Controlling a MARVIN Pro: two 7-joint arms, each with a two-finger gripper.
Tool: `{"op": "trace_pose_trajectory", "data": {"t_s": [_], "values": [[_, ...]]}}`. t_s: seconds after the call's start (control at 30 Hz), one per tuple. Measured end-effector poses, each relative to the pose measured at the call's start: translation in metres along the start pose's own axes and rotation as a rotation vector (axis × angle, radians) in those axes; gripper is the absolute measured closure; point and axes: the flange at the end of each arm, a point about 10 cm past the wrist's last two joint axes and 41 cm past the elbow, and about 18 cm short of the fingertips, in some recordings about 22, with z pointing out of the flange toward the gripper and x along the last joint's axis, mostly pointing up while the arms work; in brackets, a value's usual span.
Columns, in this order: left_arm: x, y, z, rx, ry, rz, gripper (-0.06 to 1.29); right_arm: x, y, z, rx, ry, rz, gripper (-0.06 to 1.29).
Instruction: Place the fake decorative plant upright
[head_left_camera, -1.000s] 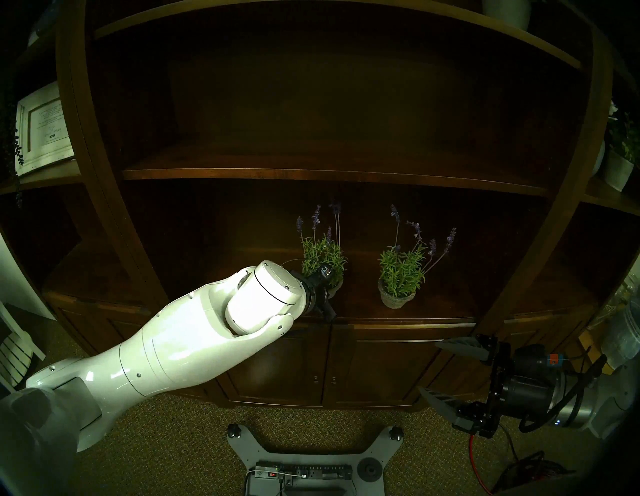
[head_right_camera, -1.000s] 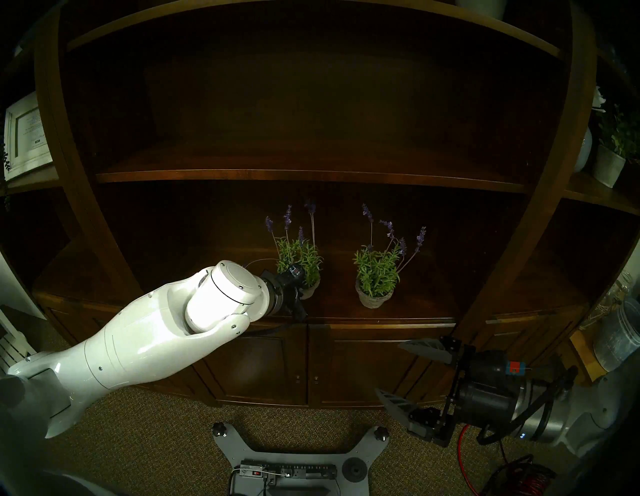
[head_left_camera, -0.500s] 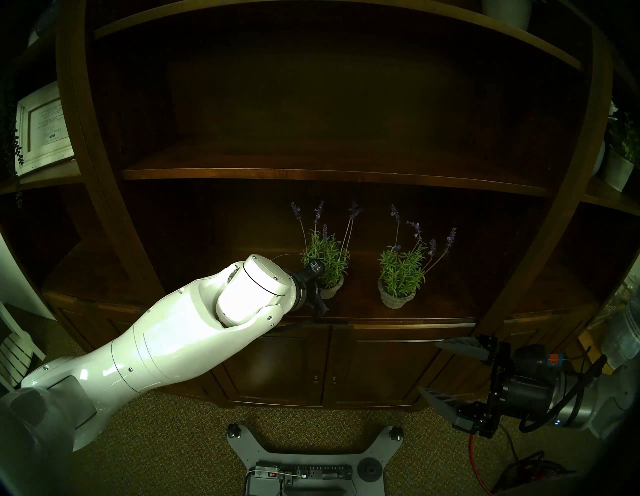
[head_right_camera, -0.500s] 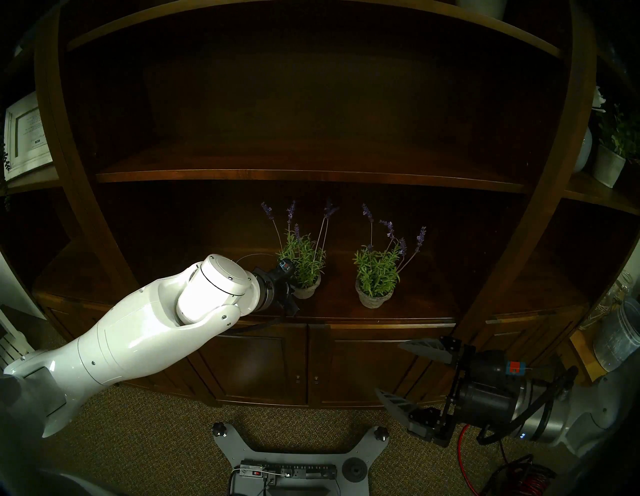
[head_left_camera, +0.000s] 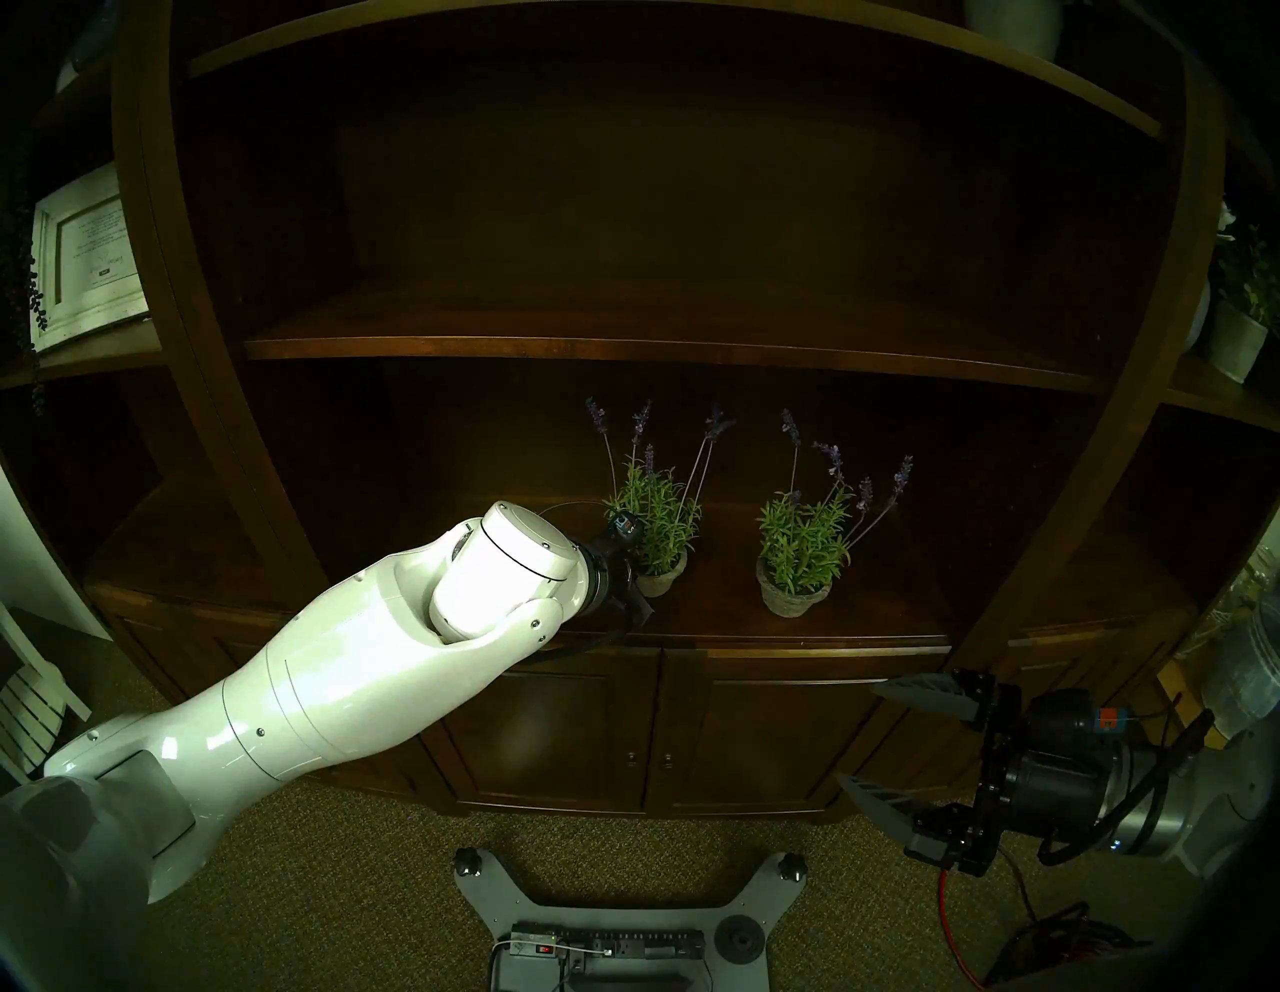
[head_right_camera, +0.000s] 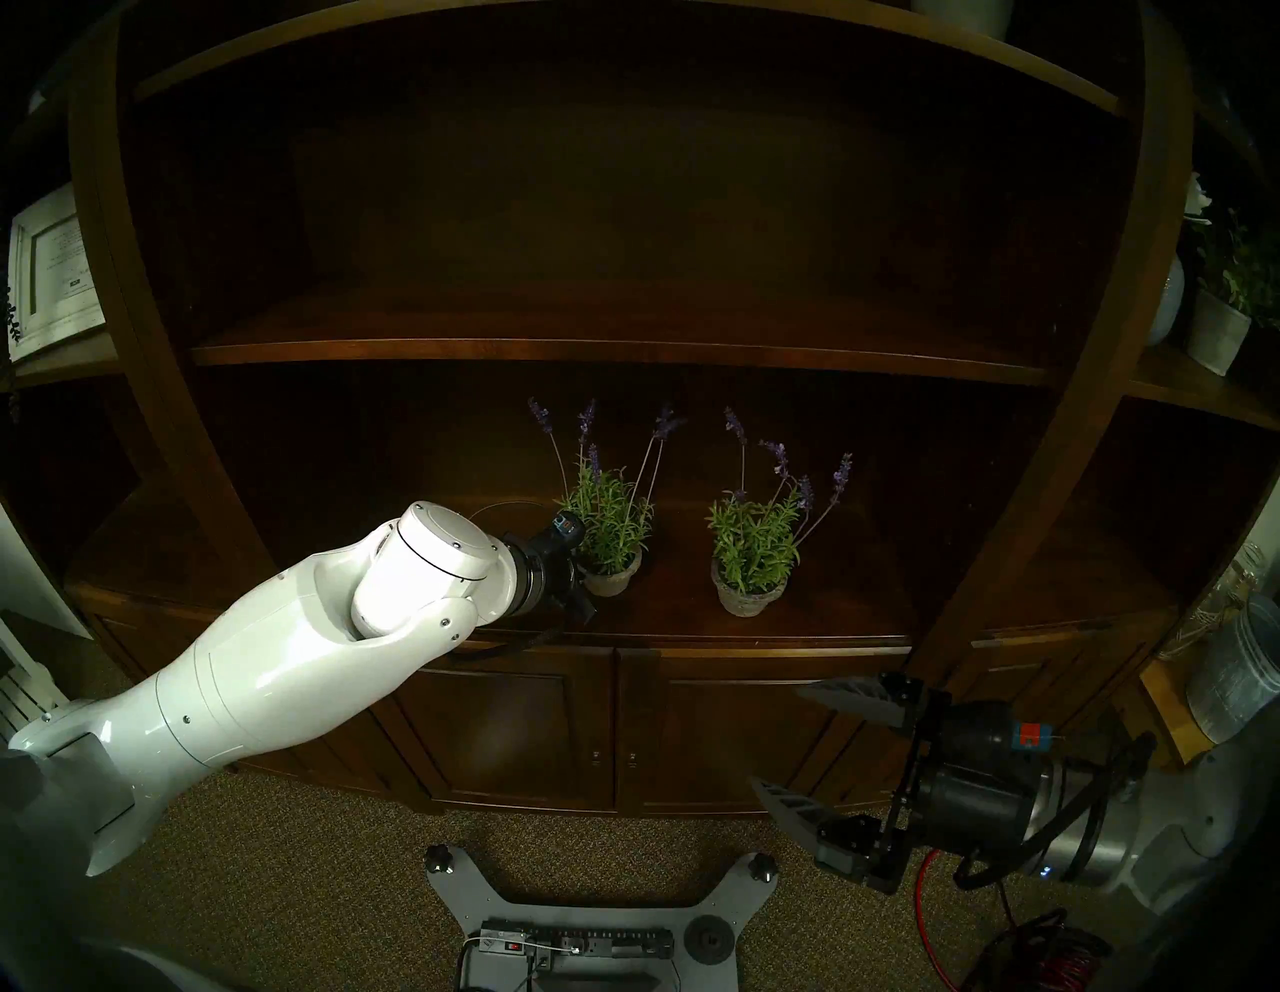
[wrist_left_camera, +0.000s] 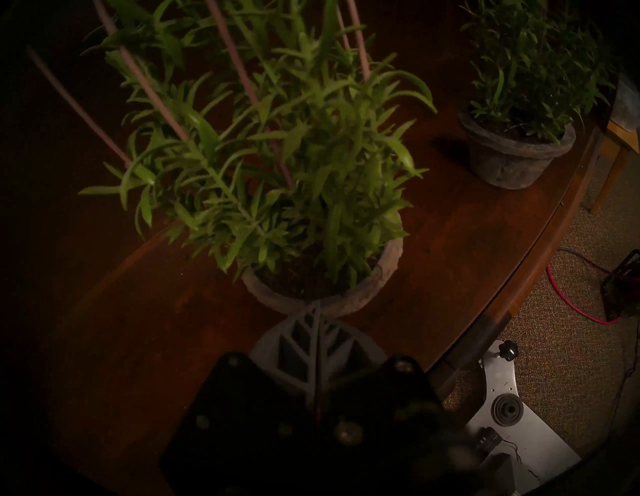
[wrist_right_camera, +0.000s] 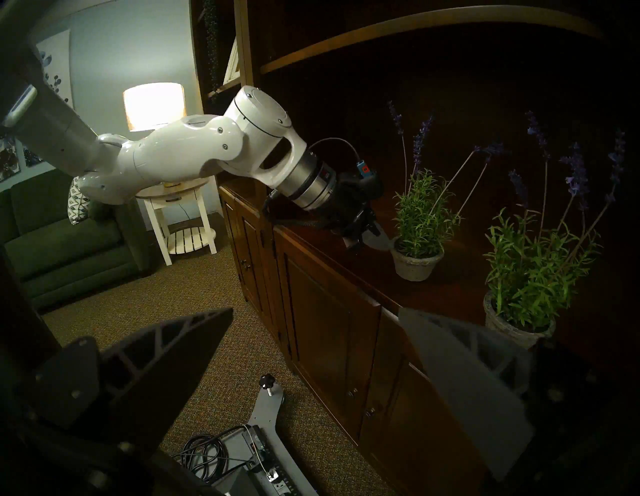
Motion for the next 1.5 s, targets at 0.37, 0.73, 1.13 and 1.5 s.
{"op": "trace_pose_trajectory", "data": {"t_s": [0.37,0.73,1.13,1.5], "values": [[0.002,-0.003,0.002,-0.002,-0.003,-0.029,1.01,0.0,0.0,0.0,0.0,0.0,0.0,-0.02],[0.005,-0.008,0.0,0.002,0.003,-0.054,0.53,0.0,0.0,0.0,0.0,0.0,0.0,-0.02],[0.007,-0.011,-0.005,-0.006,0.011,-0.077,0.2,0.0,0.0,0.0,0.0,0.0,-0.001,-0.02],[0.004,-0.018,-0.038,-0.04,0.045,-0.098,0.15,0.0,0.0,0.0,0.0,0.0,-0.001,-0.02]]}}
